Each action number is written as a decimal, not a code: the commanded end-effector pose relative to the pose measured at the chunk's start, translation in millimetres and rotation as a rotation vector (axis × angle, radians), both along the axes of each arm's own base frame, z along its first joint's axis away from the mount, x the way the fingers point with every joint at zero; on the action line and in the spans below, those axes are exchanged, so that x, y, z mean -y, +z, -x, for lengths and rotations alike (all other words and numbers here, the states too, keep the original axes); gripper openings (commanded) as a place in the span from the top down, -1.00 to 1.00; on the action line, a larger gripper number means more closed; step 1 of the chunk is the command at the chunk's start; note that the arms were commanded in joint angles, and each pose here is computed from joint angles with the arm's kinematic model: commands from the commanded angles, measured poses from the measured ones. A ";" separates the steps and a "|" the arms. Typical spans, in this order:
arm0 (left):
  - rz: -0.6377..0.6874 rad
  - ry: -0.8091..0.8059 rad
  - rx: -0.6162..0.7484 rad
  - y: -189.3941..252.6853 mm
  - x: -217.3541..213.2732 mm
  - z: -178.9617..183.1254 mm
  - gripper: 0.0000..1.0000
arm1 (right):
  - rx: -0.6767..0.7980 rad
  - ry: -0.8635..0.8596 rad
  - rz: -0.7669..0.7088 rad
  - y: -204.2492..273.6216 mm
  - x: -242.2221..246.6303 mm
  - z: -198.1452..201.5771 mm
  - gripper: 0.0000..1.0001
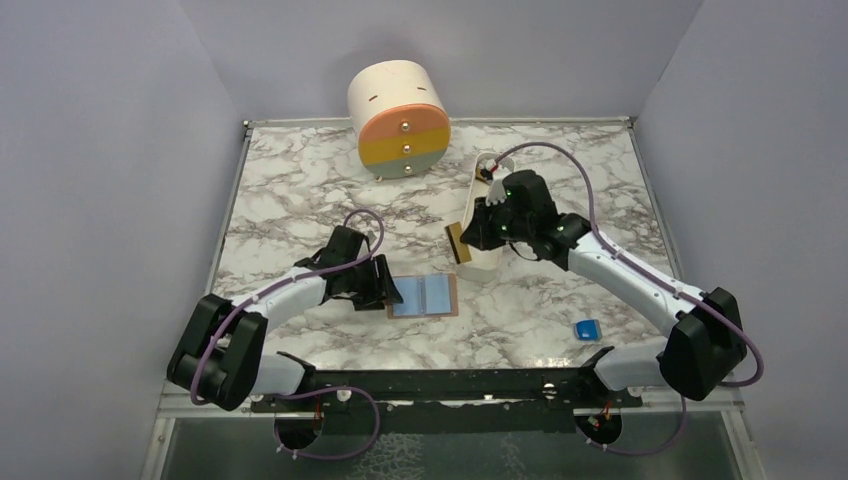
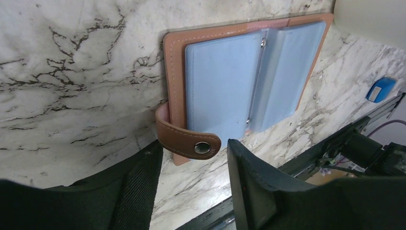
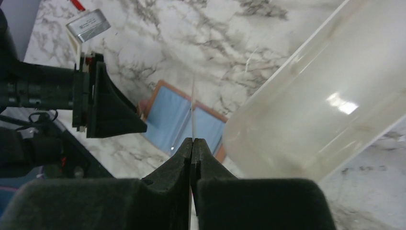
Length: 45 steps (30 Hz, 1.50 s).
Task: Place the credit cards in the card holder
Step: Insert the credit card into the card holder.
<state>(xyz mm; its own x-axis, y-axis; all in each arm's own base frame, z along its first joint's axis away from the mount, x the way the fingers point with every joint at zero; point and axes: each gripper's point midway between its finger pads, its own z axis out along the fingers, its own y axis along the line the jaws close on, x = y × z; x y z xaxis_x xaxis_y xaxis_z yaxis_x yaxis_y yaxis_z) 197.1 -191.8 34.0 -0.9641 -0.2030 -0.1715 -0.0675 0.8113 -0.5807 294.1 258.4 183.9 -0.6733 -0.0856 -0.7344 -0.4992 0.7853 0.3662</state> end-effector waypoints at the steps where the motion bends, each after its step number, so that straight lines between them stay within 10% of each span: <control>1: 0.048 0.006 0.005 4.9 4.7 3.8 -0.01 | -0.113 0.049 -0.206 7.8 -34.4 30.5 0.98; 8: 0.069 0.001 0.048 17.2 7.7 -1.7 0.40 | -0.264 0.030 -0.297 -29.4 -59.3 58.8 0.98; 26: 0.169 -0.021 0.166 50.2 23.9 -19.9 0.59 | -0.421 -0.076 -0.197 -107.7 -65.4 66.9 0.98; 45: -0.081 0.006 0.122 -8.3 -8.0 -26.7 0.72 | -0.547 -0.226 -0.171 -133.9 -57.8 68.3 0.98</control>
